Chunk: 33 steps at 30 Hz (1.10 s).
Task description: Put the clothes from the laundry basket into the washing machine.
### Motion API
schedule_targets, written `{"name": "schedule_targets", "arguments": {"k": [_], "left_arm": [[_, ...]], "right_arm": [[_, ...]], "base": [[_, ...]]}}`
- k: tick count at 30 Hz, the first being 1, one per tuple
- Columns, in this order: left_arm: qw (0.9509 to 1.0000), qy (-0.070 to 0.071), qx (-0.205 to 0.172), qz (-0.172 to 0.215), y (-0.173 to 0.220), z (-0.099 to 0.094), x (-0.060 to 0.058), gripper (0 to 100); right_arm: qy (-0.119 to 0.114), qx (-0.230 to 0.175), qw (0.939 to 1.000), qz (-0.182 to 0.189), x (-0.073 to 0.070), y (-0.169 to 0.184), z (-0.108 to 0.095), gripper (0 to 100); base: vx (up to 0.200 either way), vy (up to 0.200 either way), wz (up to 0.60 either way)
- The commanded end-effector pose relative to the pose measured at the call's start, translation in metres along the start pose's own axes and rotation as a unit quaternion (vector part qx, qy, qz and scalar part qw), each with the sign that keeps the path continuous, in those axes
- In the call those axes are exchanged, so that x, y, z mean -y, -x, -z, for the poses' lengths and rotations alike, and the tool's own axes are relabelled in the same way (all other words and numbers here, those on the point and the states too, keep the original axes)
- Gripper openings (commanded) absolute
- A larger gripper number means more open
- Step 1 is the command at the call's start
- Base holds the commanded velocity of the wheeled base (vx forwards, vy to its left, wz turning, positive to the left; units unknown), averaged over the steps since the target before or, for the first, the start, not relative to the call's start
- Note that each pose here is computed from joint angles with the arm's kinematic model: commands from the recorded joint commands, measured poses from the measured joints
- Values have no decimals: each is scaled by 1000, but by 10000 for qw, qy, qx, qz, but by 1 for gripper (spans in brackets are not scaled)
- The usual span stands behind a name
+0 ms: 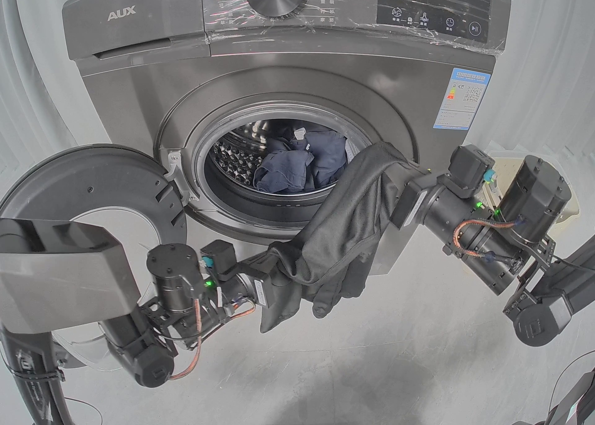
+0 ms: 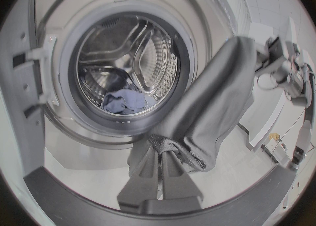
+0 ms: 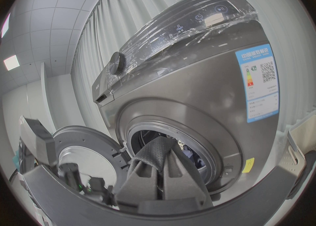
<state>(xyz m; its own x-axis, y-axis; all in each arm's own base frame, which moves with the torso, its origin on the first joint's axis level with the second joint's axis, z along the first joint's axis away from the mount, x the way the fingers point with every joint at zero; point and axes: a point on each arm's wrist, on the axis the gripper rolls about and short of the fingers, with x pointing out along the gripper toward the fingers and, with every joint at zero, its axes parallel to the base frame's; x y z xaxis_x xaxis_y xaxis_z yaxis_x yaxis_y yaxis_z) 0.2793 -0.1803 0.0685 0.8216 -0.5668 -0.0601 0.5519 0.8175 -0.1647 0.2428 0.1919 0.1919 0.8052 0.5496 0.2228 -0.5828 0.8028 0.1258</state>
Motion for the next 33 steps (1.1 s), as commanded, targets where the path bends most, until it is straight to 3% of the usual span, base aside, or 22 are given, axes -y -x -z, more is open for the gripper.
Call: {"name": "schedule_targets", "arguments": {"k": [1, 6, 11, 16, 33], "left_arm": [[9989, -22, 469, -6, 40, -42, 0, 0], [9960, -40, 891, 11, 62, -69, -5, 0], [9931, -77, 1142, 240, 71, -84, -4, 0], [9925, -122, 1184, 266, 74, -86, -3, 0], [9920, -106, 1232, 253, 72, -88, -4, 0]], "right_arm": [[-11, -268, 9996, 66, 6, 17, 11, 0], [-269, -251, 9993, 17, 7, 34, 21, 0], [-451, -283, 9985, -81, 7, 42, 30, 0], [-435, -492, 9978, -32, 10, 39, 42, 0], [-422, -469, 9980, 56, 14, 32, 45, 0]], "base": [[0, 0, 0], [0, 0, 0], [0, 0, 0], [0, 0, 0], [0, 0, 0]]}}
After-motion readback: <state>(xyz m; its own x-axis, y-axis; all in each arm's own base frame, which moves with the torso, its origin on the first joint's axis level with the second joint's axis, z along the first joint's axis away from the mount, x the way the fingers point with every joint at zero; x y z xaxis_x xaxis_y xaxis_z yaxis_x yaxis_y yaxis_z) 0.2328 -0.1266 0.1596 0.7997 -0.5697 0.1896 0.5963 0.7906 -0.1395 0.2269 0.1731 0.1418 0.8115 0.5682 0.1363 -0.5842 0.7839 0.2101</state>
